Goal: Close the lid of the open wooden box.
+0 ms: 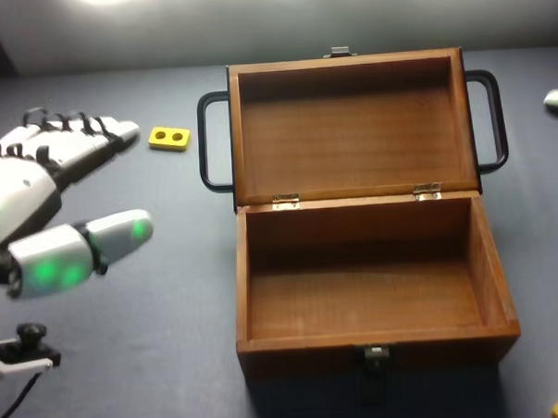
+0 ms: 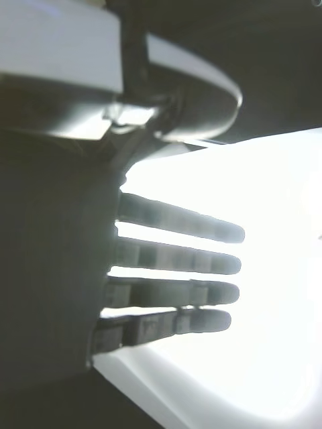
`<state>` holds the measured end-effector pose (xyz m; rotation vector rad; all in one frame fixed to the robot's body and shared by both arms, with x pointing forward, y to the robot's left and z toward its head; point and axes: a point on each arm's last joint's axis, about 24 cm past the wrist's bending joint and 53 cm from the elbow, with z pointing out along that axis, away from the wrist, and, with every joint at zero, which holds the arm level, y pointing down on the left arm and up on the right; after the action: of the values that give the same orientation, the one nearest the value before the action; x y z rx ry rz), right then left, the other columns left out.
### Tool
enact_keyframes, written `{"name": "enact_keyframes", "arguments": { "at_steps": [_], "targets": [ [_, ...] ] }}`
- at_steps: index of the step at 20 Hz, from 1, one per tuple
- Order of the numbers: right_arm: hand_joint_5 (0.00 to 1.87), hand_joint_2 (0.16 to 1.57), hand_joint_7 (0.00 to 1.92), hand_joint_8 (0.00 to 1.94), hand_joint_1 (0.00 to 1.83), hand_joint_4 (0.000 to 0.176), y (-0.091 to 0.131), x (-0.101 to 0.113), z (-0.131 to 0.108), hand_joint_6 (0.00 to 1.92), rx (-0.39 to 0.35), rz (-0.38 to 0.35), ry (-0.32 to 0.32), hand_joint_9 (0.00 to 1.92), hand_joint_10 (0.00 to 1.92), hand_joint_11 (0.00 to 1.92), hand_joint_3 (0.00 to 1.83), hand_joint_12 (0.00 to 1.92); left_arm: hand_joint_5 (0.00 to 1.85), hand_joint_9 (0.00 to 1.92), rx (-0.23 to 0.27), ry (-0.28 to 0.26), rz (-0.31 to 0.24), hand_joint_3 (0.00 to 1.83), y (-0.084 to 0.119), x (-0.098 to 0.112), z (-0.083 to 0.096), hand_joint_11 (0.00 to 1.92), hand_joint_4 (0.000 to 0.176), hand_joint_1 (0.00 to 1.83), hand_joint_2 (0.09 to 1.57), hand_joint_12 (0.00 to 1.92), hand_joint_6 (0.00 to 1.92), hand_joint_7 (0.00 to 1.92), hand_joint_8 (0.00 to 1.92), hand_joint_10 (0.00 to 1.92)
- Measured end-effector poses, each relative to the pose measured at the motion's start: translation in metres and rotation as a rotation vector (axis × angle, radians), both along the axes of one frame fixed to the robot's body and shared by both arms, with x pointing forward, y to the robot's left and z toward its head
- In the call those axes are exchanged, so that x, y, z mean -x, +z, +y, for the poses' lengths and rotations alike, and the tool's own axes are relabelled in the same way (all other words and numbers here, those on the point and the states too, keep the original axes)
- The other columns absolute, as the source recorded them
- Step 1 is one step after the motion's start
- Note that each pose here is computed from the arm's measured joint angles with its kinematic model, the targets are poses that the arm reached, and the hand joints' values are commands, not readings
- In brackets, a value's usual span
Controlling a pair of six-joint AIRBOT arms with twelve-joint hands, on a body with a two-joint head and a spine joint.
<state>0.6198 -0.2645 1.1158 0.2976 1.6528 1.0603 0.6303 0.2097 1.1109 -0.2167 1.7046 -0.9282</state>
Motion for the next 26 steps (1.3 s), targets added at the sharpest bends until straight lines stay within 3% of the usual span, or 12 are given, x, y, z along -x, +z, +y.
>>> {"name": "enact_keyframes", "arguments": {
  "at_steps": [2,3,5,7,14,19,23,26],
  "targets": [
    [0.34,1.44,0.35,0.0,0.22,0.0,-0.008,-0.01,-0.014,0.0,0.018,0.036,-0.056,0.32,0.0,0.32,0.0,0.0,0.05,0.04,0.008,0.008,0.015,0.0,0.0,-0.014,-0.005,0.0,0.0,0.0,1.22,0.23,0.0,0.04,0.0,0.0],
    [0.34,1.43,0.34,0.0,0.19,0.0,-0.016,-0.012,-0.019,0.0,0.048,0.062,-0.062,0.31,0.0,0.31,0.0,0.0,0.06,0.04,-0.032,-0.017,0.026,0.0,-0.007,-0.019,-0.01,0.0,0.0,0.0,1.22,0.2,0.0,0.05,0.0,0.0],
    [0.32,1.45,0.32,0.0,0.18,0.0,-0.026,-0.016,-0.021,0.0,0.066,0.095,-0.071,0.28,0.0,0.28,0.01,0.0,0.07,0.03,-0.05,-0.03,0.079,0.01,-0.021,-0.024,-0.02,0.0,0.0,0.0,1.27,0.07,0.0,0.05,0.01,0.0],
    [0.33,1.44,0.33,0.0,0.18,0.0,-0.026,-0.017,-0.02,0.0,0.069,0.096,-0.069,0.28,0.0,0.27,0.0,0.0,0.05,0.02,-0.069,-0.053,0.078,0.01,-0.022,-0.022,-0.025,0.0,0.0,0.0,1.28,0.05,0.0,0.03,0.0,0.0],
    [0.32,1.45,0.31,0.0,0.16,0.0,-0.023,-0.018,-0.018,0.0,0.072,0.087,-0.061,0.26,0.0,0.27,0.0,0.0,0.03,0.04,-0.076,-0.042,0.082,0.0,-0.02,-0.025,-0.02,0.03,0.0,0.0,1.25,0.02,0.0,0.04,0.0,0.01],
    [0.31,1.44,0.32,0.01,0.16,0.0,-0.017,-0.034,-0.021,0.0,0.115,0.078,-0.059,0.26,0.01,0.25,0.0,0.01,0.01,0.04,-0.113,-0.067,0.069,0.01,-0.014,-0.036,-0.028,0.03,0.0,0.0,1.28,0.02,0.0,0.03,0.0,0.0],
    [0.32,1.45,0.35,0.01,0.11,0.0,-0.021,-0.044,-0.013,0.01,0.146,0.088,-0.037,0.3,0.01,0.3,0.0,0.03,0.04,0.04,-0.149,-0.084,0.101,0.03,-0.025,-0.038,-0.033,0.03,0.0,0.0,1.36,0.02,0.01,0.05,0.01,0.0],
    [0.32,1.46,0.33,0.0,0.05,0.0,-0.029,-0.051,-0.005,0.0,0.165,0.106,-0.02,0.29,0.0,0.3,0.0,0.02,0.06,0.05,-0.164,-0.093,0.111,0.0,-0.03,-0.039,-0.037,0.05,0.0,0.0,1.32,0.02,0.0,0.05,0.0,0.0]
  ]
}}
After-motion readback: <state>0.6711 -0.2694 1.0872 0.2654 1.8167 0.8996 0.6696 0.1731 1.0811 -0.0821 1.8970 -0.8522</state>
